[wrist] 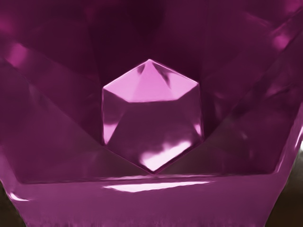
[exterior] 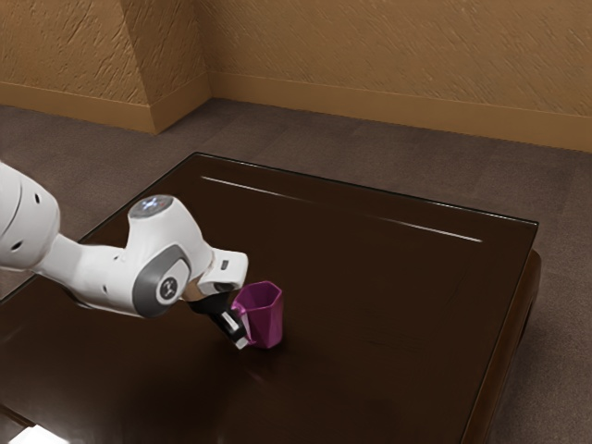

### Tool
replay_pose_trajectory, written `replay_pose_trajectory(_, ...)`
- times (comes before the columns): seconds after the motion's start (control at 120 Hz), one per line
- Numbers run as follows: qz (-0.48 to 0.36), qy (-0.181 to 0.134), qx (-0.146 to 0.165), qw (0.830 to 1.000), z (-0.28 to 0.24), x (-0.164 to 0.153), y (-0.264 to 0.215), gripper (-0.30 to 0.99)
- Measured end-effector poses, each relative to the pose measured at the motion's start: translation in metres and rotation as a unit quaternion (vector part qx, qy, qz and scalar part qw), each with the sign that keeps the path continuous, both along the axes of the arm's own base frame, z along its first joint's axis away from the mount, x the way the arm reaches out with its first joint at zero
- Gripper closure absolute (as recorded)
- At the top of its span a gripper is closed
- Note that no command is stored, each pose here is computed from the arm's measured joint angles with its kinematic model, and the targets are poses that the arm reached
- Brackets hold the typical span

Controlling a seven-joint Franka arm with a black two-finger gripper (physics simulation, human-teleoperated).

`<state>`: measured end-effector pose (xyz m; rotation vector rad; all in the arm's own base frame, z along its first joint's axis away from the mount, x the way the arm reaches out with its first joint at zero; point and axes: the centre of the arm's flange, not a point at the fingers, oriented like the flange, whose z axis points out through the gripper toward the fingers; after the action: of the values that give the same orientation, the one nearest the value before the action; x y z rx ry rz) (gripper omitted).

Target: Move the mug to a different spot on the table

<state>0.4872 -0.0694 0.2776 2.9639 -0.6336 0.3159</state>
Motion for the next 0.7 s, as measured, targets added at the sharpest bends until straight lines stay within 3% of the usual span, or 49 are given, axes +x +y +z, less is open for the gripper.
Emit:
replay_pose_trajectory(0.367, 0.012, -0.123, -0.002, 0.992, 0.041, 0.008, 0.005, 0.73)
replay_pose_trajectory(0.7, 0.005, -0.194, 0.035, 0.980, 0.022, 0.035, 0.033, 0.78)
